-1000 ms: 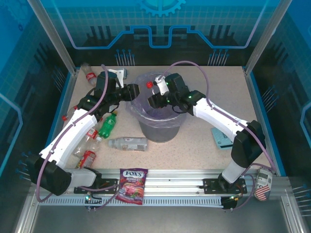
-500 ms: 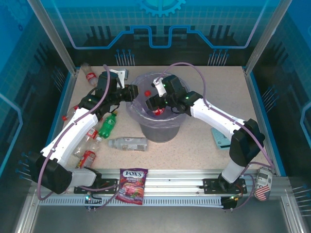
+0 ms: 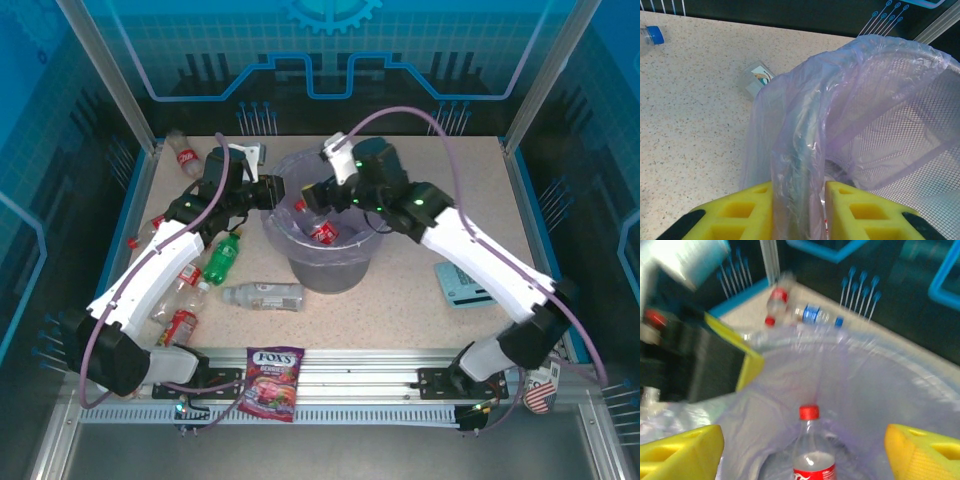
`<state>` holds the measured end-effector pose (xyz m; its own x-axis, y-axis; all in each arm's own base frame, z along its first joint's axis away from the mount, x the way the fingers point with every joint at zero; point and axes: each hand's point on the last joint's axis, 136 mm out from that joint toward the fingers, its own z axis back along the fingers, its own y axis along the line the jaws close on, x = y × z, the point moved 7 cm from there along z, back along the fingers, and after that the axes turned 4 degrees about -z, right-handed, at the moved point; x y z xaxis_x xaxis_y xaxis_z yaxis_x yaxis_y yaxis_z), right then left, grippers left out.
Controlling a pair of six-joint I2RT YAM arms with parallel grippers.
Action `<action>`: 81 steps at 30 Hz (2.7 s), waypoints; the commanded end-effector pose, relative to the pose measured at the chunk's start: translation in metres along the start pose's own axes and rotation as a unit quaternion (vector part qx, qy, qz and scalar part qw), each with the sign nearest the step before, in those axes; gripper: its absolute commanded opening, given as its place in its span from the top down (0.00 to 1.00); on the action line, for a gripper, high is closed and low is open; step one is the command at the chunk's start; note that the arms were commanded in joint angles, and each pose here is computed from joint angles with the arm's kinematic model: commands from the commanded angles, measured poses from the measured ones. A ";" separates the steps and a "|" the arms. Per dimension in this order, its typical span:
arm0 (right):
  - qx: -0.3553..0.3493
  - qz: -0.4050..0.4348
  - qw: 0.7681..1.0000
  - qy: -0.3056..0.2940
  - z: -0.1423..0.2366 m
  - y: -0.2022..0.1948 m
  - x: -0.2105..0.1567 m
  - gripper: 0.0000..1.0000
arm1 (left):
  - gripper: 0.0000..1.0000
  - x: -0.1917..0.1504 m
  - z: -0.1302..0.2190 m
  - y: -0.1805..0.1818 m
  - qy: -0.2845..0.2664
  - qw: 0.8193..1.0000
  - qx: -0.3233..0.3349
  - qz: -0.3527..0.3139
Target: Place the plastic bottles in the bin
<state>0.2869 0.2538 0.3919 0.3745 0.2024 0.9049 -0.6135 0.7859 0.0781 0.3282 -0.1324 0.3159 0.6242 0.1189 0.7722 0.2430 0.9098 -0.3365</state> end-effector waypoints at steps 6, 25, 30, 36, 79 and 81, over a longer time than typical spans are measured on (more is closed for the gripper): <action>-0.137 -0.060 0.988 0.026 0.076 -0.053 -0.023 0.22 | 0.75 0.000 -0.010 0.001 0.009 1.000 -0.011 0.020; -0.115 -0.277 0.950 0.087 0.105 -0.120 -0.102 0.24 | 0.91 0.017 -0.055 -0.036 -0.007 0.999 -0.015 0.051; -0.090 -0.339 0.934 0.063 0.111 -0.143 -0.106 0.22 | 0.91 0.021 -0.074 -0.050 -0.004 0.999 -0.019 0.044; -0.059 -0.343 0.937 0.035 0.117 -0.150 -0.102 0.23 | 0.91 0.033 -0.089 -0.063 -0.008 0.999 -0.024 0.036; -0.116 -0.304 0.946 -0.008 0.132 -0.162 -0.112 0.12 | 0.01 0.068 -0.194 0.067 0.008 0.975 0.103 0.194; -0.119 -0.308 0.944 -0.012 0.136 -0.160 -0.113 0.12 | 0.01 0.064 -0.217 0.063 0.017 0.974 0.101 0.200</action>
<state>0.2560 0.0323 0.3321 0.6146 -0.3302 0.7164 -0.1397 0.8482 0.5109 0.5328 -0.1383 0.2135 0.6967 0.4546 0.5550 -0.1793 0.8594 -0.4789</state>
